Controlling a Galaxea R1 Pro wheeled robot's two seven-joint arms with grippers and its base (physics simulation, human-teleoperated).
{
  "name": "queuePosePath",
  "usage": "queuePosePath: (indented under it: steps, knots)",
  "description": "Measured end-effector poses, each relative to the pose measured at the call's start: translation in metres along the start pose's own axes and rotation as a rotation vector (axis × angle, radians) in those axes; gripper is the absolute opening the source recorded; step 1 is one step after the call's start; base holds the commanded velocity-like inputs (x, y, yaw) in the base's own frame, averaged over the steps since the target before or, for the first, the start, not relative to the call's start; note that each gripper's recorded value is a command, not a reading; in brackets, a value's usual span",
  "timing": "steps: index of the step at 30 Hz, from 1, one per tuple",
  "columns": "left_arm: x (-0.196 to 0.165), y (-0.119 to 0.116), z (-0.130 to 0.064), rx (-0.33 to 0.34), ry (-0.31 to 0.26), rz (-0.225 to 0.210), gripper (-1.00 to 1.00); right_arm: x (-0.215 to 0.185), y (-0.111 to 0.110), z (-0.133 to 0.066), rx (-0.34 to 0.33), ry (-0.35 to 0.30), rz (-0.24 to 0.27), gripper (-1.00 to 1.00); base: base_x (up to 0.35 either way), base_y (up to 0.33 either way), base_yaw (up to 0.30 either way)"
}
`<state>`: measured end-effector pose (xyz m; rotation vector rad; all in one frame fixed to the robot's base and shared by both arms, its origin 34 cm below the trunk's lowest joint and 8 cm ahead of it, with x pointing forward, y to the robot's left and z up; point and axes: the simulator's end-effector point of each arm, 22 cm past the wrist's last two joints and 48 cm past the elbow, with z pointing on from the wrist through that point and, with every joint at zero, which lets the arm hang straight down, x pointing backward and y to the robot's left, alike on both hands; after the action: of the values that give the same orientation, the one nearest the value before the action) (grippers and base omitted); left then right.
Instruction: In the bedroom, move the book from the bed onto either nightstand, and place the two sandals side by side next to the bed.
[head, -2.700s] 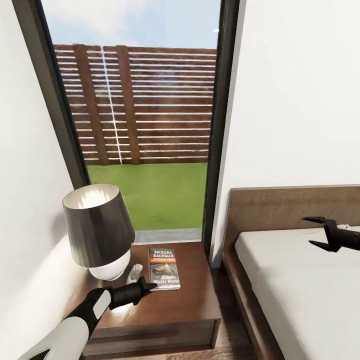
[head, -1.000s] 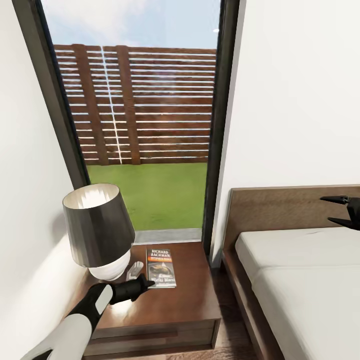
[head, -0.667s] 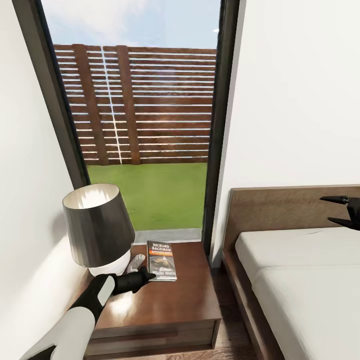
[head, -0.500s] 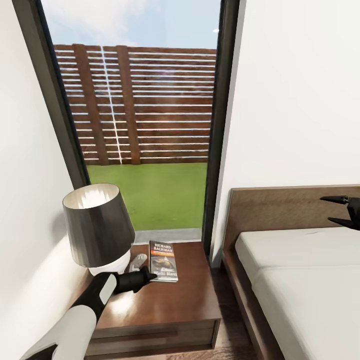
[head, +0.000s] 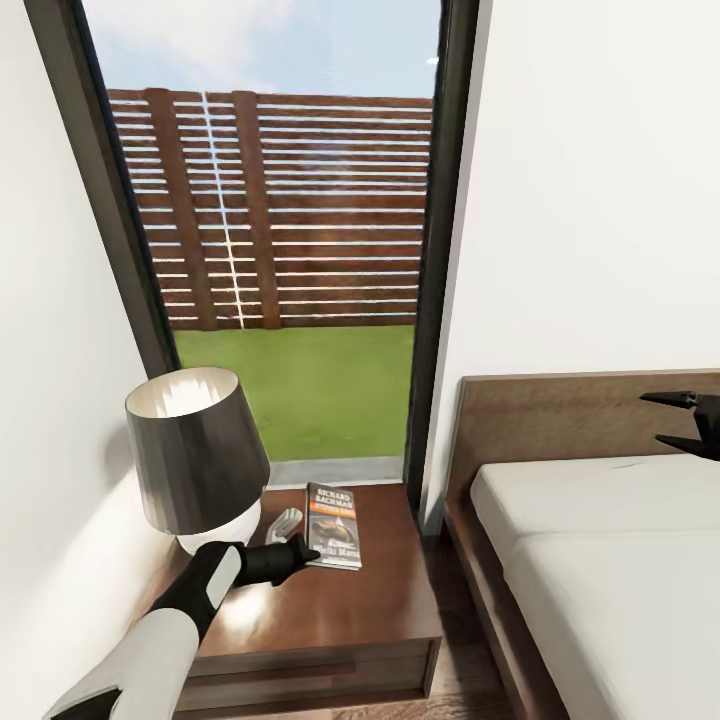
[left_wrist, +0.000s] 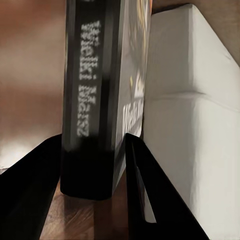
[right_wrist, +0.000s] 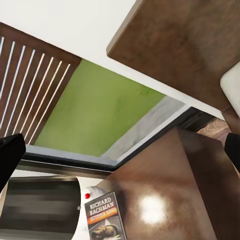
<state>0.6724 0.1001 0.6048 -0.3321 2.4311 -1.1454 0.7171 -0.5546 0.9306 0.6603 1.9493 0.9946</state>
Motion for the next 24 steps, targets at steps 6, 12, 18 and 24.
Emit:
queuePosePath:
  steps: [6,12,18,24]
  knots:
    - [0.005,0.010,0.006,-0.002,0.001,0.003,-1.00,0.006,-0.010,0.002,0.001,0.000,0.000,1.00,0.000,0.000,0.000]
    - [0.010,0.020,0.011,-0.001,-0.001,0.003,-1.00,0.013,-0.021,0.005,0.001,0.000,0.000,1.00,0.000,0.000,0.000]
    - [0.014,0.027,0.016,0.001,-0.001,0.001,-1.00,0.018,-0.029,0.007,0.000,0.000,0.000,1.00,0.000,0.000,0.000]
    - [0.012,0.027,0.015,0.002,-0.003,0.002,-1.00,0.018,-0.030,0.007,0.002,0.000,0.001,1.00,0.000,0.000,0.000]
